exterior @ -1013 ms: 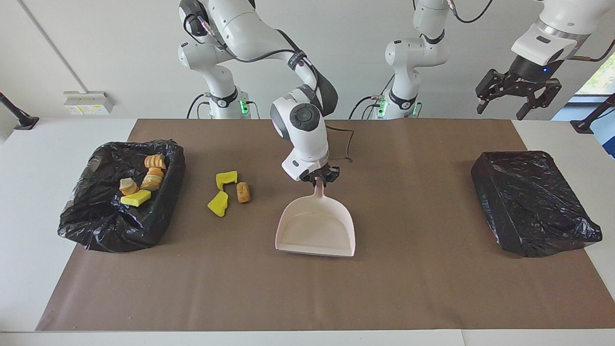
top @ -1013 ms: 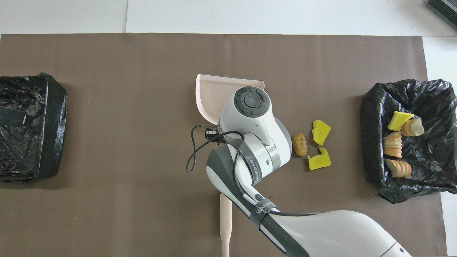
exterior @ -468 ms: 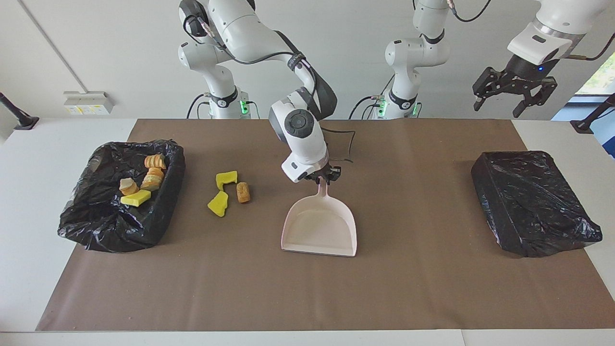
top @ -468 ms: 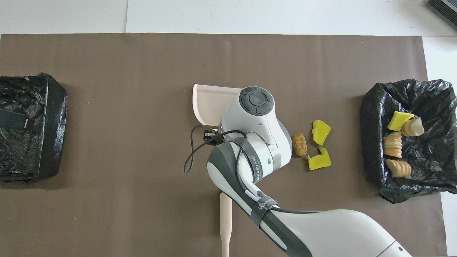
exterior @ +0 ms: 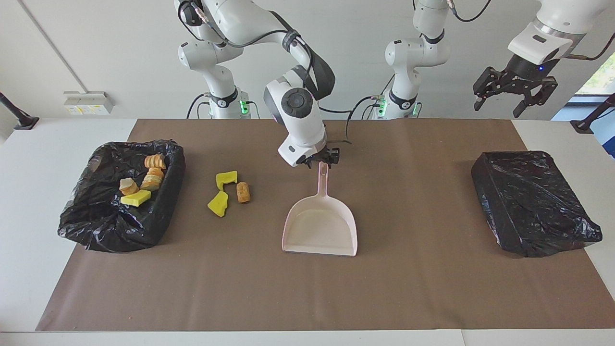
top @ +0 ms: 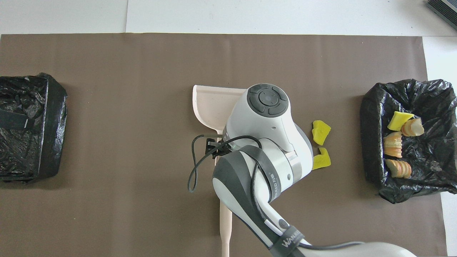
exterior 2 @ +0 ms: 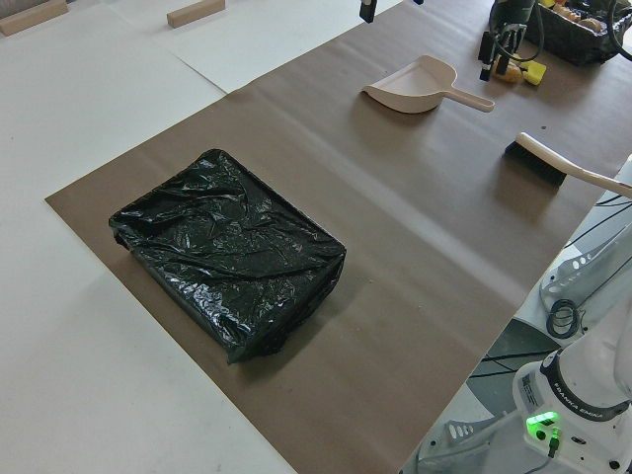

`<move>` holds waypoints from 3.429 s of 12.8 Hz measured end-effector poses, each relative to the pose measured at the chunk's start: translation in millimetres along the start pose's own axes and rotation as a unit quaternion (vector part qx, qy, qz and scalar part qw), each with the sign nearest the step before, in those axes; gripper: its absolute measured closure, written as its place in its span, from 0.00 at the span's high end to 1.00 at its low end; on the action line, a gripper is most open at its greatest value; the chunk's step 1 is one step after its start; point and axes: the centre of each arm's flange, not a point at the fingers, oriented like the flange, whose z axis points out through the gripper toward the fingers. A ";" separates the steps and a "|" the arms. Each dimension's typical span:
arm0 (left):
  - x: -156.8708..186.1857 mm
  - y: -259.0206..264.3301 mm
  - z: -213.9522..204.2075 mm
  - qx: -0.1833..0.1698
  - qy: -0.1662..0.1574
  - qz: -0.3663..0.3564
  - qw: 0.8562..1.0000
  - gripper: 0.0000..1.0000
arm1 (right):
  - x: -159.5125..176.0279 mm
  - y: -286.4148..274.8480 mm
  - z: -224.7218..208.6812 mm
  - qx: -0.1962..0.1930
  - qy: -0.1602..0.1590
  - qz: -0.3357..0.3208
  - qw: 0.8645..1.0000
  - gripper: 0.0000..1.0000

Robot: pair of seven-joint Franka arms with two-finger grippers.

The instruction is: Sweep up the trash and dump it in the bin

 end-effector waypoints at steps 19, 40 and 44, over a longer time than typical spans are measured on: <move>72.0 318.3 275.3 -0.027 0.033 0.079 0.996 1.00 | -247.9 20.5 175.6 -0.052 -0.055 -0.050 0.996 0.84; 41.7 375.0 352.1 0.044 0.036 0.075 0.996 0.33 | -48.9 266.4 -7.7 -0.240 -0.023 -0.087 0.967 0.26; 48.6 356.7 342.4 0.059 0.033 0.192 0.979 0.33 | -12.5 276.1 17.4 -0.287 -0.048 -0.101 0.951 0.26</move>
